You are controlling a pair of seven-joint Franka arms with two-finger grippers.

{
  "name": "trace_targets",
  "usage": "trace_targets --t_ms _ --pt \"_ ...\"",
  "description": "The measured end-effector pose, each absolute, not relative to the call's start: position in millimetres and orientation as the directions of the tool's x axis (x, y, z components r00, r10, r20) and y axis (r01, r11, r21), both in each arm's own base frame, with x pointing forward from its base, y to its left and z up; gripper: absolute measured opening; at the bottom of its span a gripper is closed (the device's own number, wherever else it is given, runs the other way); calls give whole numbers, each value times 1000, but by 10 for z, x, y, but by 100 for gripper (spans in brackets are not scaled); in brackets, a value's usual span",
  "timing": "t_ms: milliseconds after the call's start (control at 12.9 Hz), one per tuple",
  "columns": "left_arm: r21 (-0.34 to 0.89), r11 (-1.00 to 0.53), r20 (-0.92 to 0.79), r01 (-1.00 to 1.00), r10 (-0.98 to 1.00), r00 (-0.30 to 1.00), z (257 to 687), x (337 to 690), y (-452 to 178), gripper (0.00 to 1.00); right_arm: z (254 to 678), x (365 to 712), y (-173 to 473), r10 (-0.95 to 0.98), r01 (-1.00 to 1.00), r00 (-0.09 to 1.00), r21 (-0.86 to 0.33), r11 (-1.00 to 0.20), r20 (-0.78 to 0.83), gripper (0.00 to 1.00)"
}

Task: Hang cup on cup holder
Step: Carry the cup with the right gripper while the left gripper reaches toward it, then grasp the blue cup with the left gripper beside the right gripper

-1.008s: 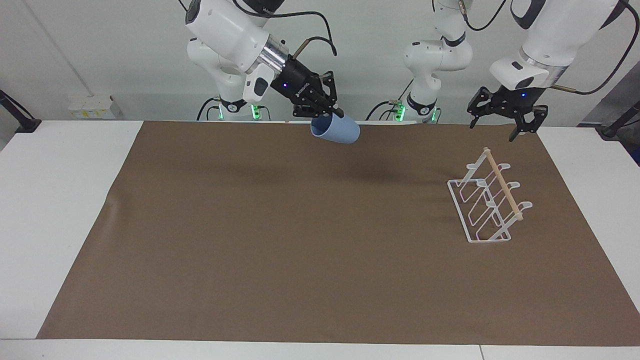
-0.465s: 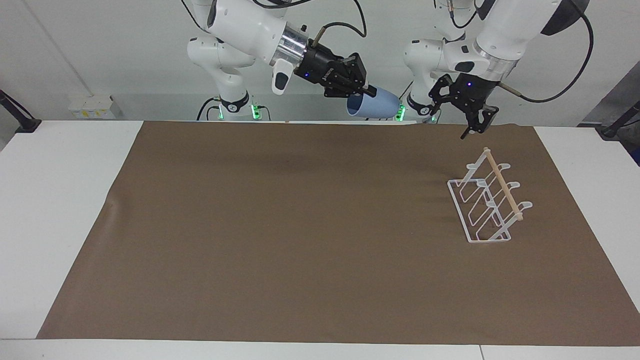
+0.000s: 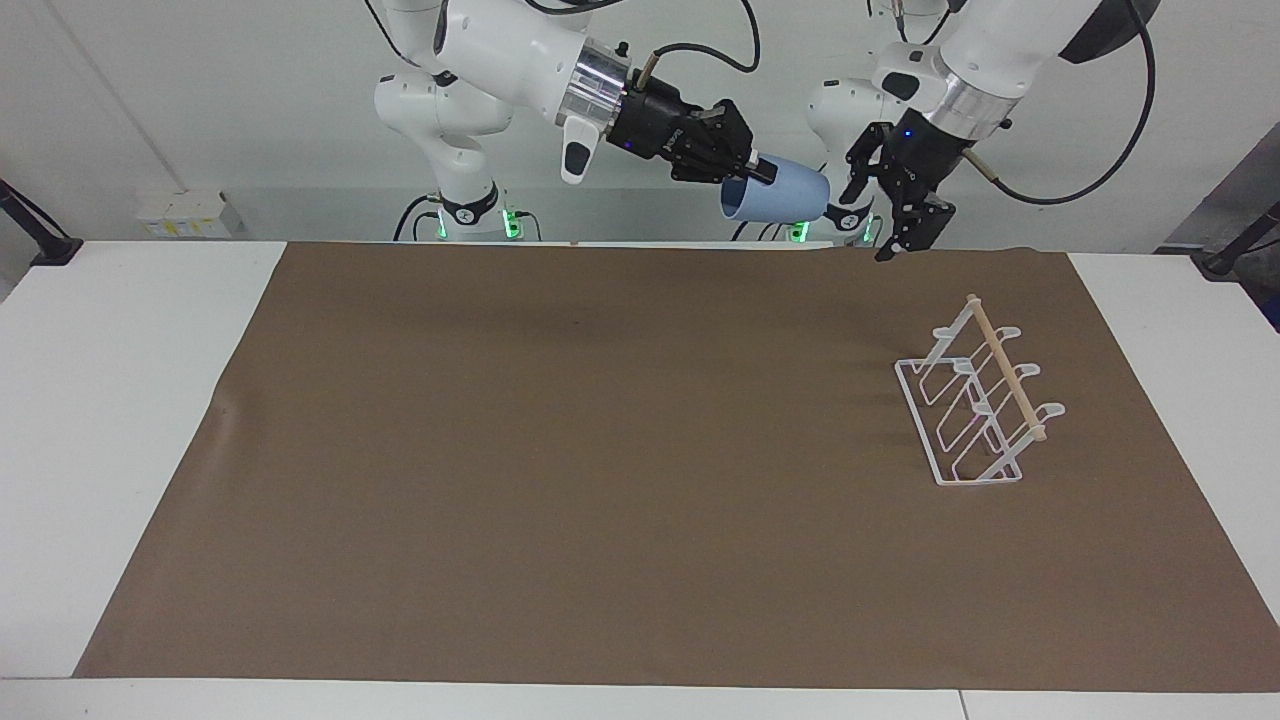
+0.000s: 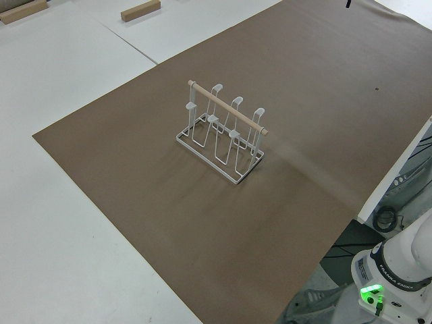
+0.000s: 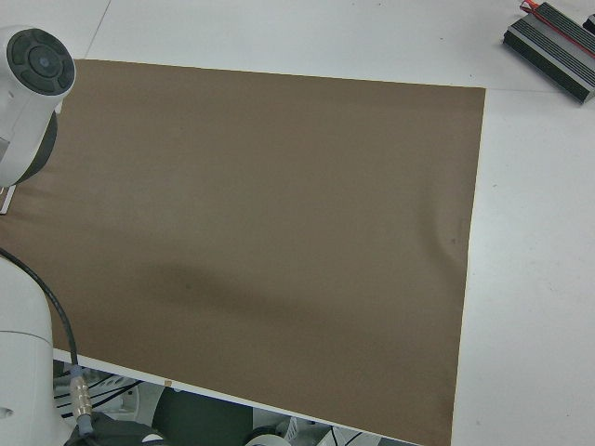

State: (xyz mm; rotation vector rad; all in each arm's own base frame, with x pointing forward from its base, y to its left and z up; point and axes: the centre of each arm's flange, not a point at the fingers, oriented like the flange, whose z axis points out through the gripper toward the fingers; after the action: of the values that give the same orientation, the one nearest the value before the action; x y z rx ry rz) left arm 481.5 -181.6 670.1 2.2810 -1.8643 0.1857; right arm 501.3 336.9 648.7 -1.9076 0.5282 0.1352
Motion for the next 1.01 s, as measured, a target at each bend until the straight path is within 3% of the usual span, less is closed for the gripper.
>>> trace_targets --t_ms 465,1008 --pt "1 -102 346 -995 -933 97 6864 4752 -2098 100 6483 5014 3368 -296 -422 894 -855 -302 -336 6" --pt "13 -129 426 -992 -897 122 6747 4598 -2672 100 6449 5024 3360 -299 -427 891 -852 -304 -340 6"
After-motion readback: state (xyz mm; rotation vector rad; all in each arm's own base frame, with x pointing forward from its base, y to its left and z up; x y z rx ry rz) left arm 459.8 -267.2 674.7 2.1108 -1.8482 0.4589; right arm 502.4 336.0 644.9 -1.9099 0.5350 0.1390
